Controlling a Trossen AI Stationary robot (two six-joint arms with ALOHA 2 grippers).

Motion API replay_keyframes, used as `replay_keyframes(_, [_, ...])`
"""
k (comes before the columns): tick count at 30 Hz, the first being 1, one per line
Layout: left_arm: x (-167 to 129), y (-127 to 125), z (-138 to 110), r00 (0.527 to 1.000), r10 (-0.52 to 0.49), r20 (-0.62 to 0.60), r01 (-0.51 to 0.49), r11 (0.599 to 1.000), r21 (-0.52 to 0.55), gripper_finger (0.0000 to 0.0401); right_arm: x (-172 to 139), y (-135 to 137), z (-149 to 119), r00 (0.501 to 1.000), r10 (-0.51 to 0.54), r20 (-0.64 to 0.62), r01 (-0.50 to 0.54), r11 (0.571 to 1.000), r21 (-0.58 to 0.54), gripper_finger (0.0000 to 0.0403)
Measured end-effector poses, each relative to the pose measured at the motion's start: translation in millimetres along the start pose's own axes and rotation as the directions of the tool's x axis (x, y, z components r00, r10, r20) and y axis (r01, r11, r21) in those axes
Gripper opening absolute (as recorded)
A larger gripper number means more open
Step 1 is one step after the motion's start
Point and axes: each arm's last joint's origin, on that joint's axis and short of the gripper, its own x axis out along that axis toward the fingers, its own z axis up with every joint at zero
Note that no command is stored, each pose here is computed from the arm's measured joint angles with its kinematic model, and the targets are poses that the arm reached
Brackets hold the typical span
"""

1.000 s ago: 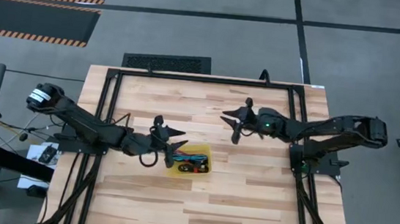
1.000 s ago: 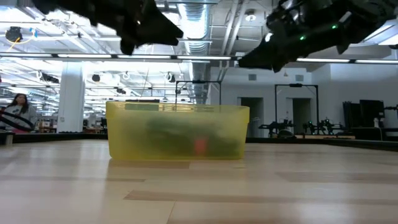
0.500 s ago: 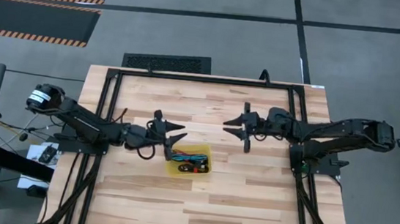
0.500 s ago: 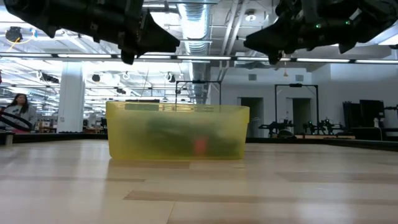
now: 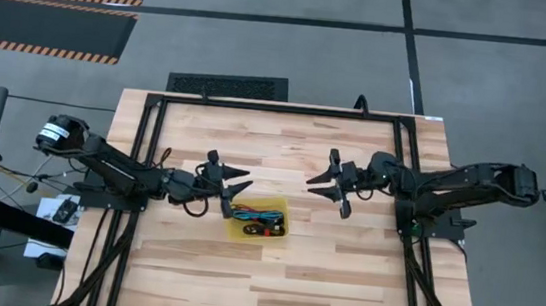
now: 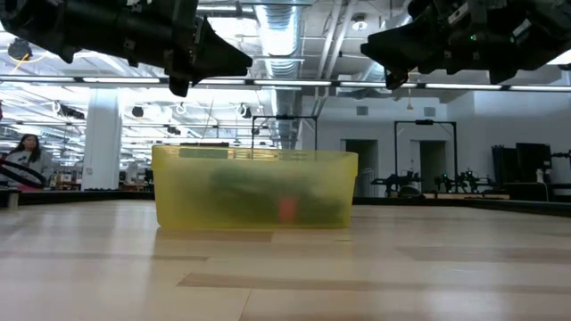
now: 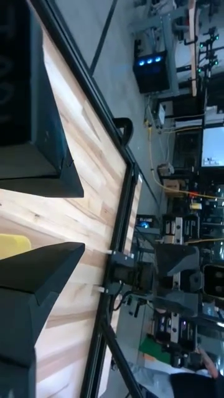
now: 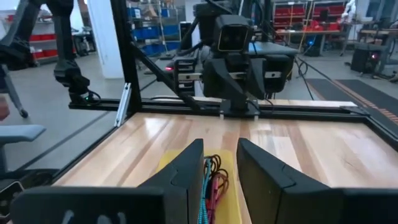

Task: Pick and place USB-C Cables
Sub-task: Return to Home Position

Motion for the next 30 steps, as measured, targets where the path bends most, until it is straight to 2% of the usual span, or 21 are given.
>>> replay_keyframes(8, [4.1,2.5,-3.5,1.0,0.018,-0.007,-0.018,1.0,-0.013,0.0116,-0.4,-1.2,-0.1,1.0,-0.006,0.0,0.006,1.0,-0.021,0.0121])
replay_keyframes(21, [20.1,-1.4,-28.1,1.0,0.009,0.0,-0.009,1.0,-0.024,0.0116,-0.8,-2.6,-0.9,1.0,-0.012,-0.008,0.012,0.999,-0.033,0.0121])
replay_keyframes(25, [23.0,0.9,-28.9,1.0,-0.011,0.004,0.011,1.0,-0.029,0.0116,-0.8,-2.6,-0.8,1.0,-0.012,-0.007,0.012,0.999,-0.033,0.0121])
replay_keyframes(30, [25.9,8.3,-25.1,1.0,0.016,0.018,-0.016,1.0,-0.015,0.0116,-0.8,-2.6,-1.0,1.0,-0.012,-0.01,0.012,0.999,-0.032,0.0121])
